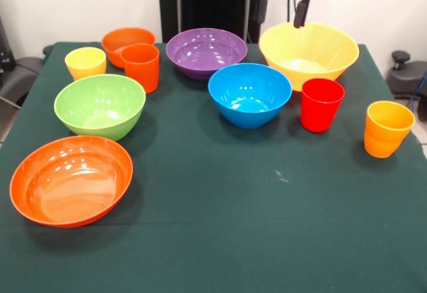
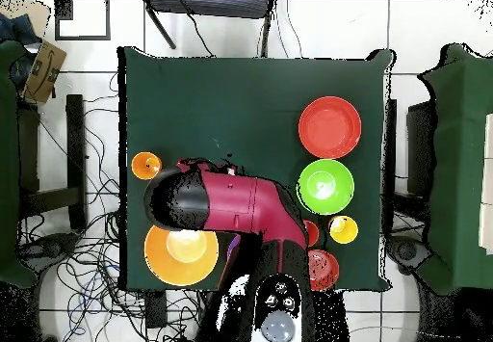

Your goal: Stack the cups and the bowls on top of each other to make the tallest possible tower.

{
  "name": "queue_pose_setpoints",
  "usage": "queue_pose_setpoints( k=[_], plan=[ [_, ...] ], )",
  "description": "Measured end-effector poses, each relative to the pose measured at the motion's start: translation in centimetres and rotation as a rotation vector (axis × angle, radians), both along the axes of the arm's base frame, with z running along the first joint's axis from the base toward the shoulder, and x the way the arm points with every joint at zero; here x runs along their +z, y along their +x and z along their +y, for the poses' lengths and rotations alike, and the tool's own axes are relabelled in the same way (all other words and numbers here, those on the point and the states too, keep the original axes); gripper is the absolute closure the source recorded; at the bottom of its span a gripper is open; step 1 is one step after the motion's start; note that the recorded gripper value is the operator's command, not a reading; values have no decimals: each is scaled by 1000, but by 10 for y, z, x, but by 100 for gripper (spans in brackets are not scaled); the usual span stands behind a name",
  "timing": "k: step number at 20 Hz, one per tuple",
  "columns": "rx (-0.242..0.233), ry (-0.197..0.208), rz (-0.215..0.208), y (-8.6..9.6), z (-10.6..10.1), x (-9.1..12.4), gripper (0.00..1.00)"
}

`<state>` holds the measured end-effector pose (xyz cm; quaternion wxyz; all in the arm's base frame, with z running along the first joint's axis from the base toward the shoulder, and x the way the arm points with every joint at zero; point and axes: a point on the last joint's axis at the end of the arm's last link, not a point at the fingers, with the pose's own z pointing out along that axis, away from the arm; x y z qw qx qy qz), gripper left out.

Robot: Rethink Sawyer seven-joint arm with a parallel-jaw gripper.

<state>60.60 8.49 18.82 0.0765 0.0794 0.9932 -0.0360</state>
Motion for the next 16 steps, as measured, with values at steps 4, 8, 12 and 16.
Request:
queue_pose_setpoints(
  k=[4, 8, 12, 16],
  plan=[
    [-14, 0, 0, 1, -8, 0, 0],
    [-31, 0, 4, 3, -19, -3, 0],
    [-56, 1, 6, 9, -35, -8, 0],
    [-89, 3, 10, 20, -56, -19, 0]
  ],
)
